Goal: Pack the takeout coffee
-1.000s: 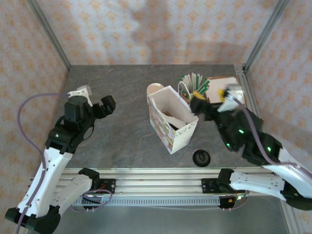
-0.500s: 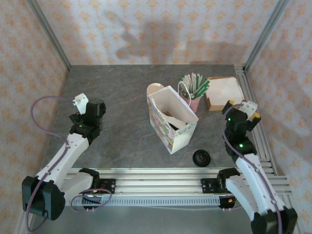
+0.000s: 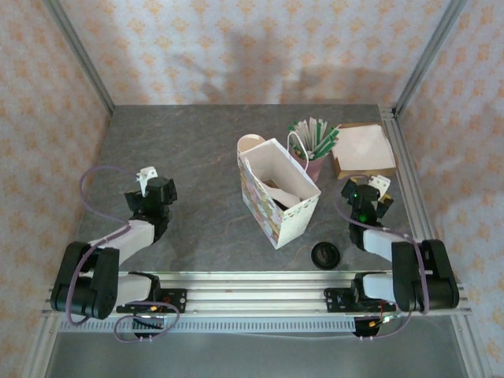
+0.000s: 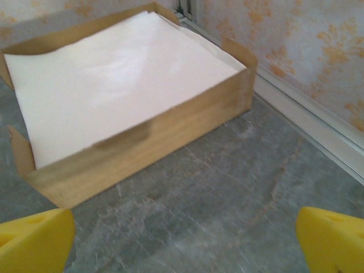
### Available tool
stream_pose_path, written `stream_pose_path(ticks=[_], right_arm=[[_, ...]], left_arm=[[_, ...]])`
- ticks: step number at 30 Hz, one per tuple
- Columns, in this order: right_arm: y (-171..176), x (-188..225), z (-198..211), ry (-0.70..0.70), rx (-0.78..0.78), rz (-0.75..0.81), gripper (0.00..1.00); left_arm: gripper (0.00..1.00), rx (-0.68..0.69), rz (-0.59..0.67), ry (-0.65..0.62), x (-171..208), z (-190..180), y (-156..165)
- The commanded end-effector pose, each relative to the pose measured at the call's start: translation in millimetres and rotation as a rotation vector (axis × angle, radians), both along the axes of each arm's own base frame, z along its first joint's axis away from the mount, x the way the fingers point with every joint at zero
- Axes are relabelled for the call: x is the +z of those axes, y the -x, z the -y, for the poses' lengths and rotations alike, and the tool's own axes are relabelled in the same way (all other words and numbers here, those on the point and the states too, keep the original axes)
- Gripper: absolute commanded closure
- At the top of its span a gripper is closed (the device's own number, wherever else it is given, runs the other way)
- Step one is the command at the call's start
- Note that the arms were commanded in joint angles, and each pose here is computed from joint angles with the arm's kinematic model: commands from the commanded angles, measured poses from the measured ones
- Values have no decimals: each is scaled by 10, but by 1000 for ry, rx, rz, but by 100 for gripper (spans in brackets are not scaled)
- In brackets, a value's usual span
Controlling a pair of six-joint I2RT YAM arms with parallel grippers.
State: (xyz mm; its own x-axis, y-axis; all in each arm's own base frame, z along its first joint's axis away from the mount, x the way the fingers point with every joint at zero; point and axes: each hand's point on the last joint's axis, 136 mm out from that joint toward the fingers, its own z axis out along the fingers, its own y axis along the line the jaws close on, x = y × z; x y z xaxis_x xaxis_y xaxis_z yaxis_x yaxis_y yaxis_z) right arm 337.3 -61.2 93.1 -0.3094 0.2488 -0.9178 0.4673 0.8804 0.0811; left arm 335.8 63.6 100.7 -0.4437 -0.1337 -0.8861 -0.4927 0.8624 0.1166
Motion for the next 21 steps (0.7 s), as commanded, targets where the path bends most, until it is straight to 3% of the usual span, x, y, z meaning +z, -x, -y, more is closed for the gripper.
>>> stream_pose_path(ticks=[1, 5, 6, 8, 10, 17, 21], right_arm=[[-265, 279, 44, 10, 5, 123, 1], [-396, 122, -108, -25, 133, 100, 1], [-410, 82, -88, -26, 120, 108, 1], [-471, 42, -147, -13, 160, 138, 1], [-474, -9, -144, -20, 153, 53, 1], [-554, -10, -255, -10, 217, 61, 1], [-592, -27, -510, -16, 374, 52, 1]], left_arm=[[0, -105, 146, -18, 267, 128, -292], [0, -161, 125, -9, -22, 189, -446], [0, -174, 157, -29, 5, 206, -485], [0, -182, 89, -5, -55, 218, -485], [0, -190, 106, -3, -23, 228, -495], [0, -190, 107, -3, -29, 227, -495], [0, -190, 110, -6, -24, 224, -498]])
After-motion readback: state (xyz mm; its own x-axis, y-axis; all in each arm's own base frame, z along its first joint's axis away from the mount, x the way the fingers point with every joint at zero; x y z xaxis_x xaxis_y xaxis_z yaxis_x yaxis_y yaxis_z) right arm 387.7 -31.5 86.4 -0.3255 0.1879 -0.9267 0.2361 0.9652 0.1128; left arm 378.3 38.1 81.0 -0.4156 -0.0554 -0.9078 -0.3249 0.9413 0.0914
